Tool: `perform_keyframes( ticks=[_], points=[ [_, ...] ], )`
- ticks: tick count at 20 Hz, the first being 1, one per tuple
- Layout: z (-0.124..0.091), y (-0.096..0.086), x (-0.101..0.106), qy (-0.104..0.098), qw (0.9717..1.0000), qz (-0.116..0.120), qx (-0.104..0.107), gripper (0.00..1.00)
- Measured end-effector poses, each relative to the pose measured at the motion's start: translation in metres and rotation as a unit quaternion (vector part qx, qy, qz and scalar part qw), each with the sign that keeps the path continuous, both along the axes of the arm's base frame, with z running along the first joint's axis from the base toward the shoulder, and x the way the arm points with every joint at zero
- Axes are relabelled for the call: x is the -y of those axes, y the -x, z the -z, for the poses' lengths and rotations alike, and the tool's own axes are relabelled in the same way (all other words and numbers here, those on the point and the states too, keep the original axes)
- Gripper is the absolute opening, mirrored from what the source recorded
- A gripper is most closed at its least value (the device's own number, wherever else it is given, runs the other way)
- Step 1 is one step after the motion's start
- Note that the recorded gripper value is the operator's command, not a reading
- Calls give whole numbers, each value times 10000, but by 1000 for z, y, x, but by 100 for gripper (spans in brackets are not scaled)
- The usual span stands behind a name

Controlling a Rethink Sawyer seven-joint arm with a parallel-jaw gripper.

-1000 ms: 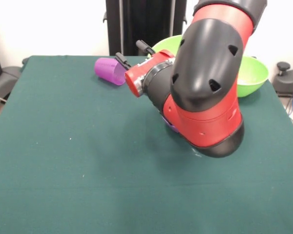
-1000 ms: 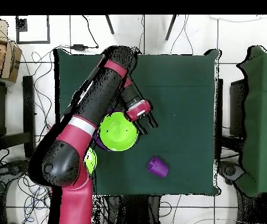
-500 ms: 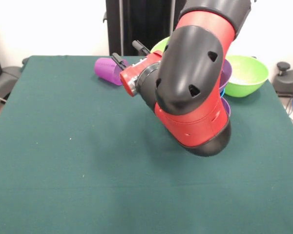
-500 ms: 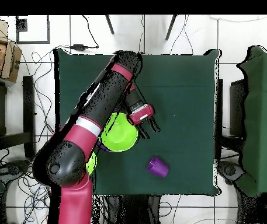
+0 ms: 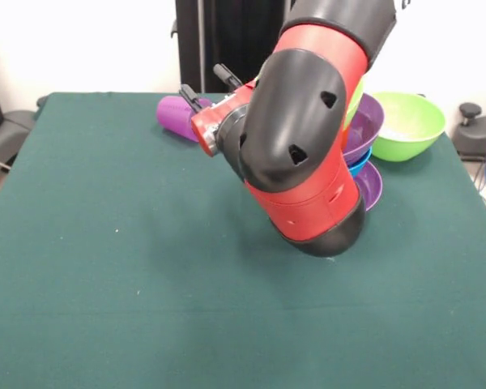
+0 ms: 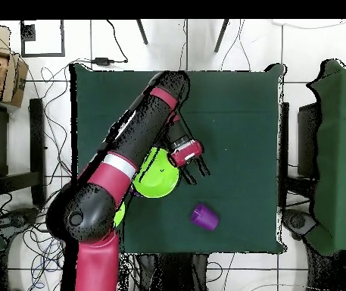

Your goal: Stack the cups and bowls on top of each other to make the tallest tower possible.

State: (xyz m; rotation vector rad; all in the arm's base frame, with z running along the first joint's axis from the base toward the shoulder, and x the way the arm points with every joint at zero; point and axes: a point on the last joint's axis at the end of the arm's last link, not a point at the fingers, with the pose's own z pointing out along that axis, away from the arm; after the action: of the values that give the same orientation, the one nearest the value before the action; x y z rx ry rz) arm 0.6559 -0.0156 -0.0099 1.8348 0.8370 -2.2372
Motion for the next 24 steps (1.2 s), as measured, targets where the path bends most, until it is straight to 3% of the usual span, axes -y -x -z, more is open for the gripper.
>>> perform_keyframes(
  ticks=[9, 17, 24],
  points=[
    [-1, 6, 13, -53, 9996, 262, 6, 100],
    [-3, 12, 48, -4, 9980, 627, -19, 100],
    [8, 23, 94, -28, 9950, 990, -100, 100]
  ],
)
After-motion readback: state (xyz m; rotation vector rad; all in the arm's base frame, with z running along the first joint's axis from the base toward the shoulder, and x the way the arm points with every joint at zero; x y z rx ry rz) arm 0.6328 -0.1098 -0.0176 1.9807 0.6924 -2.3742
